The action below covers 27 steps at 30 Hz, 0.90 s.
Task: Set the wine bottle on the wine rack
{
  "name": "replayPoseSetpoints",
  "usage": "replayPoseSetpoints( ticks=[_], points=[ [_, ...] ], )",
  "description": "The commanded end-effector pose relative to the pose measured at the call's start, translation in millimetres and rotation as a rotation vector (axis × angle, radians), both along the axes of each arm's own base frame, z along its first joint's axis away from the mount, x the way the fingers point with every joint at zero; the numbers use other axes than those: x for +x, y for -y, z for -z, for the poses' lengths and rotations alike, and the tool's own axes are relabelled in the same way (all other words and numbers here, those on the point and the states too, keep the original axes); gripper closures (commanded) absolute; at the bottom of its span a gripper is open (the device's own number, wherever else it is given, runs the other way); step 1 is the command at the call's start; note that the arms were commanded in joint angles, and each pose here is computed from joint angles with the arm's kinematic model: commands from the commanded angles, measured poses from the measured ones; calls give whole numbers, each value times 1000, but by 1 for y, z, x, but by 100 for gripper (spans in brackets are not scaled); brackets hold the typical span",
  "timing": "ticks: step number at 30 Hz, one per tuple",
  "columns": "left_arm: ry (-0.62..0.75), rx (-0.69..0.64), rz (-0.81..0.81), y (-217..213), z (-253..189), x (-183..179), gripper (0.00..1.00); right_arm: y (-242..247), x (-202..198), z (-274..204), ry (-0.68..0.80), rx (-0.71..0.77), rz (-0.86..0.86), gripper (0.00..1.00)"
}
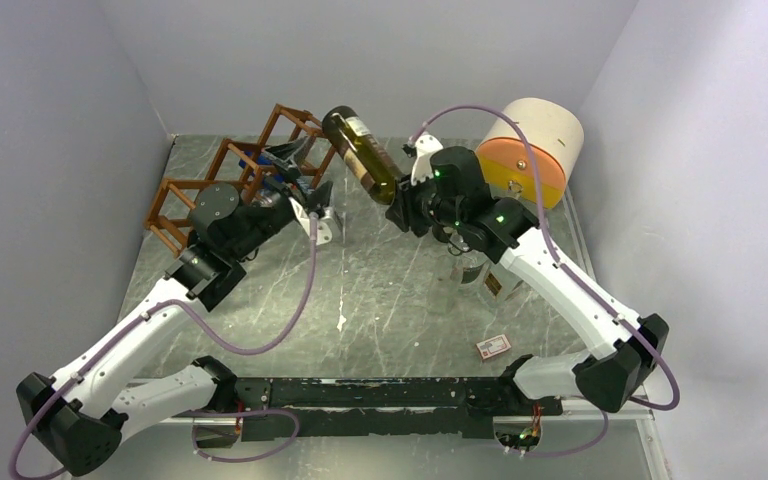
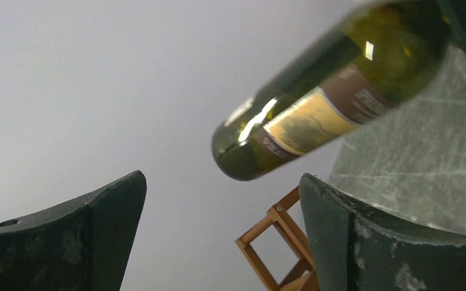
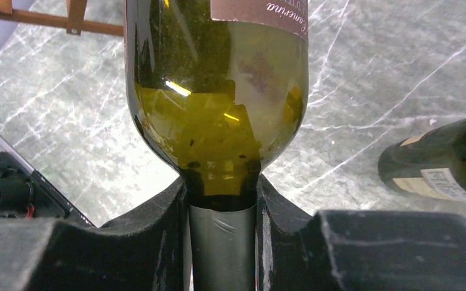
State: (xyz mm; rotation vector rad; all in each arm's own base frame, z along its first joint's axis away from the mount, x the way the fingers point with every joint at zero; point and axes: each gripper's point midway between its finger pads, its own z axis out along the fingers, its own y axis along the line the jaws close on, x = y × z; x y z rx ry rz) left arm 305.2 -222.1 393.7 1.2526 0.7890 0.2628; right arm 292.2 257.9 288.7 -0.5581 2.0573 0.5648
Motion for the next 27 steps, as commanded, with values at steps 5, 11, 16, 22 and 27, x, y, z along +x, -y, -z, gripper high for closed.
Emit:
replayPoseSetpoints(
  ticks=[5, 11, 16, 22, 27],
  points=[
    [-340, -878, -250, -60, -56, 13, 1, -22, -5, -13, 81, 87, -131, 100],
    [-588, -916, -469, -67, -22, 29, 1, -32, -23, 31, 0, 39, -231, 100],
    [-704, -896, -529, -65, -5, 30, 1, -58, -60, 62, -25, -17, -398, 100],
    [-752, -913, -509, -65, -10, 33, 1, -86, -95, 80, -54, -21, -537, 100],
    [-794, -961, -538, -76, -13, 41, 1, -106, -96, 93, -76, -36, -537, 100]
  ],
)
